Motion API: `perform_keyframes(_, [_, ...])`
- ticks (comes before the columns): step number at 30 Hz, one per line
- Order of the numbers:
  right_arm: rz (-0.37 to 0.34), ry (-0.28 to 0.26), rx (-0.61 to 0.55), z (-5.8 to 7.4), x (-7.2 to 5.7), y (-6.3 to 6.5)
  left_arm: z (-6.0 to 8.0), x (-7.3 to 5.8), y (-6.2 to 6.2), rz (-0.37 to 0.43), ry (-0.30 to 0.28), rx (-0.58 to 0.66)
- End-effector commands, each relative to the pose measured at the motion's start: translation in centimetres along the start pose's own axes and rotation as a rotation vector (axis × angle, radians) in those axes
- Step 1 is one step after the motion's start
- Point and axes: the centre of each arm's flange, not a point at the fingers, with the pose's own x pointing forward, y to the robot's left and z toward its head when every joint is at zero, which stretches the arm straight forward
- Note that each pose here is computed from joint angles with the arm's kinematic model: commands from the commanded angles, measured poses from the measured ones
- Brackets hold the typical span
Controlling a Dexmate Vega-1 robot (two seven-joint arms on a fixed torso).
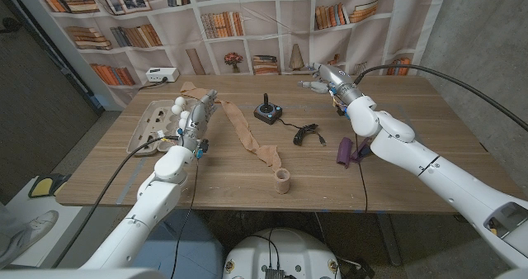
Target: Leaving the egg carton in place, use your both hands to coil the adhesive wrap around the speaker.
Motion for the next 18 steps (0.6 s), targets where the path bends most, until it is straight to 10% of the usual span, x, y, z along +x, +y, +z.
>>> perform_keyframes(1, [0.034, -0.001, -0.032, 0.7, 0.5, 0.3, -0.3, -0.2, -0.2, -0.021, 0.008, 0.011])
perform_keyframes(18, [0.088, 0.018, -0.078, 1.9, 0.8, 0.5, -0.6, -0.3, -0.1, -0.022, 0.009, 0.009])
